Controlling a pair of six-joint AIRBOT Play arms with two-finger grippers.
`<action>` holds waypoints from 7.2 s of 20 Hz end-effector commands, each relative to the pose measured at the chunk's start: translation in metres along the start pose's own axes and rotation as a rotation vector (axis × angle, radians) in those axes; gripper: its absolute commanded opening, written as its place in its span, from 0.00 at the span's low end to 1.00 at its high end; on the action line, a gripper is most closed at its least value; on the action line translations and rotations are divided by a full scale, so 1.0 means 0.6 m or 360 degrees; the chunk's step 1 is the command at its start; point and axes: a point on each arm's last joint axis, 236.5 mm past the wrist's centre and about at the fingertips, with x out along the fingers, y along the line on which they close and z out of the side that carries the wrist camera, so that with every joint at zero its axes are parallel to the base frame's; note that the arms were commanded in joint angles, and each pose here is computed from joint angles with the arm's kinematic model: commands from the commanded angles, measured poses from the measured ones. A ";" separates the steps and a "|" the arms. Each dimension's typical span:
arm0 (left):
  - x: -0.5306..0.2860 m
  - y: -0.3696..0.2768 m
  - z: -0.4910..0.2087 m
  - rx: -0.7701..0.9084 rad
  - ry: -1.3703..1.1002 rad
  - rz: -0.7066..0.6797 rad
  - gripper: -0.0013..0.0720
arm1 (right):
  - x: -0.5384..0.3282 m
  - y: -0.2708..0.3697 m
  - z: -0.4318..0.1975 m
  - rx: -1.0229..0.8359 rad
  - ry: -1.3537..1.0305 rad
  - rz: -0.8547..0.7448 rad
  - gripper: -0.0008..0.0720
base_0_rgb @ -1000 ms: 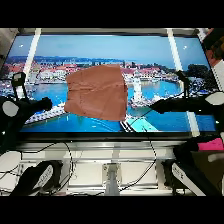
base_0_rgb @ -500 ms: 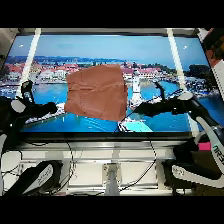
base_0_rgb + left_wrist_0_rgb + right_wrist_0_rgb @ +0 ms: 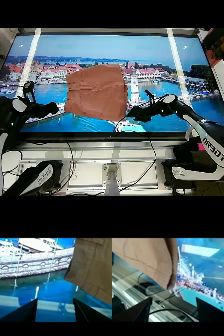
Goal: Fold the clothes and pants, and hang the long-sleeved shirts on hangers.
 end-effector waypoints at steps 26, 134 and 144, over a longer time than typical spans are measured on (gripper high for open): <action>0.000 0.001 0.000 -0.0001 0.0000 0.0000 0.72 | 0.057 0.022 0.025 -0.0256 0.0085 -0.0198 0.77; 0.065 -0.200 0.089 -0.0333 0.0014 -0.1305 0.04 | -0.069 -0.025 0.053 0.0125 -0.0128 -0.0025 0.36; 0.058 -0.207 0.083 -0.0327 0.0043 -0.1343 0.04 | 0.003 -0.018 0.028 0.0184 -0.0027 -0.0036 0.62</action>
